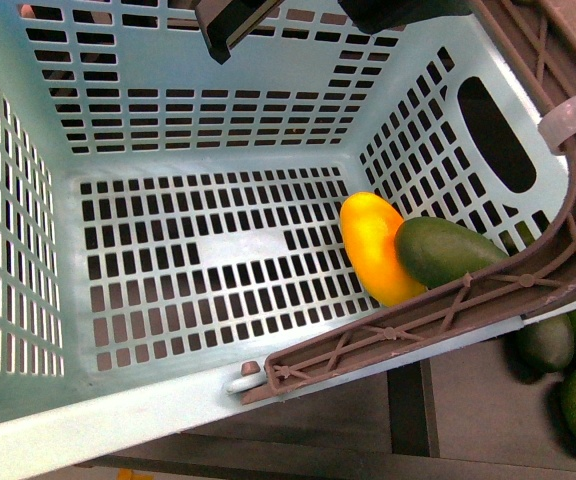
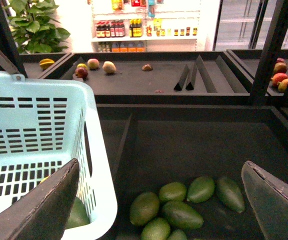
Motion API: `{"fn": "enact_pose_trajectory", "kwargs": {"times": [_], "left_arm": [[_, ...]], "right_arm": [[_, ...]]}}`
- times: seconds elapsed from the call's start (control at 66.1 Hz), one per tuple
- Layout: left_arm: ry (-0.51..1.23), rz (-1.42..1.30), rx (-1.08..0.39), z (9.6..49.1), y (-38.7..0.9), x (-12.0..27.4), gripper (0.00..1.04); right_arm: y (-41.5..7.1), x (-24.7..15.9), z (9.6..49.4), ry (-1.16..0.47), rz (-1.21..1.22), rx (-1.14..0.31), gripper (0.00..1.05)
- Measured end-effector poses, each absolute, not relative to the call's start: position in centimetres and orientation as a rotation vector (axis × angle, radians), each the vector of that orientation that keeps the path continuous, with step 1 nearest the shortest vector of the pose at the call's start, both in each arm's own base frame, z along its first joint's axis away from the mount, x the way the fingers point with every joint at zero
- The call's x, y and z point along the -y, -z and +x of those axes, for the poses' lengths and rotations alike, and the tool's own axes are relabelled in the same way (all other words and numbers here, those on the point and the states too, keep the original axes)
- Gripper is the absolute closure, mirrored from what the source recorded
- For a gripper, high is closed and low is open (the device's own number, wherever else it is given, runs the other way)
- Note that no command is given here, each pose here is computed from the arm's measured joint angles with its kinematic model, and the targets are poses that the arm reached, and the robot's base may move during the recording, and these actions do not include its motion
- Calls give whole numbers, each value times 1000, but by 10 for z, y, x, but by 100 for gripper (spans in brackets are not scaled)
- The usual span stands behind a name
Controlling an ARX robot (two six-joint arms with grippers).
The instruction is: Pick mango and avocado into basket
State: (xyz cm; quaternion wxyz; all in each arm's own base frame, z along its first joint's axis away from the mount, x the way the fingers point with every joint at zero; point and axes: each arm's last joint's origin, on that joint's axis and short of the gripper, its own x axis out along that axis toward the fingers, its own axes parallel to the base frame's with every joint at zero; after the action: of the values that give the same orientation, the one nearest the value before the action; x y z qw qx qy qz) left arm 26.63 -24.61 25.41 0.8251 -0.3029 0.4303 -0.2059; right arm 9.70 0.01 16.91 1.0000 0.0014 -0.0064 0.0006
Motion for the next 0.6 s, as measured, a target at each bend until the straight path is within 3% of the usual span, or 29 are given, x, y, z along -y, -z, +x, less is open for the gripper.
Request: {"fn": "enact_pose_trajectory", "kwargs": {"times": [0.242, 0.287, 0.378, 0.469, 0.605], "left_arm": [[418, -645, -895, 266, -254, 247, 91], [189, -774, -683, 268, -255, 255, 91], [-75, -948, -464, 275, -255, 252, 91], [-161, -997, -392, 292, -252, 248, 91], [-240, -1126, -423, 332, -227, 238, 91]], "right_arm": [[-169, 0, 97, -1, 3, 13, 9], [-169, 0, 97, -2, 3, 13, 9], [-169, 0, 97, 0, 3, 14, 9], [-169, 0, 97, 1, 3, 14, 9], [-169, 0, 97, -2, 3, 14, 9]]}}
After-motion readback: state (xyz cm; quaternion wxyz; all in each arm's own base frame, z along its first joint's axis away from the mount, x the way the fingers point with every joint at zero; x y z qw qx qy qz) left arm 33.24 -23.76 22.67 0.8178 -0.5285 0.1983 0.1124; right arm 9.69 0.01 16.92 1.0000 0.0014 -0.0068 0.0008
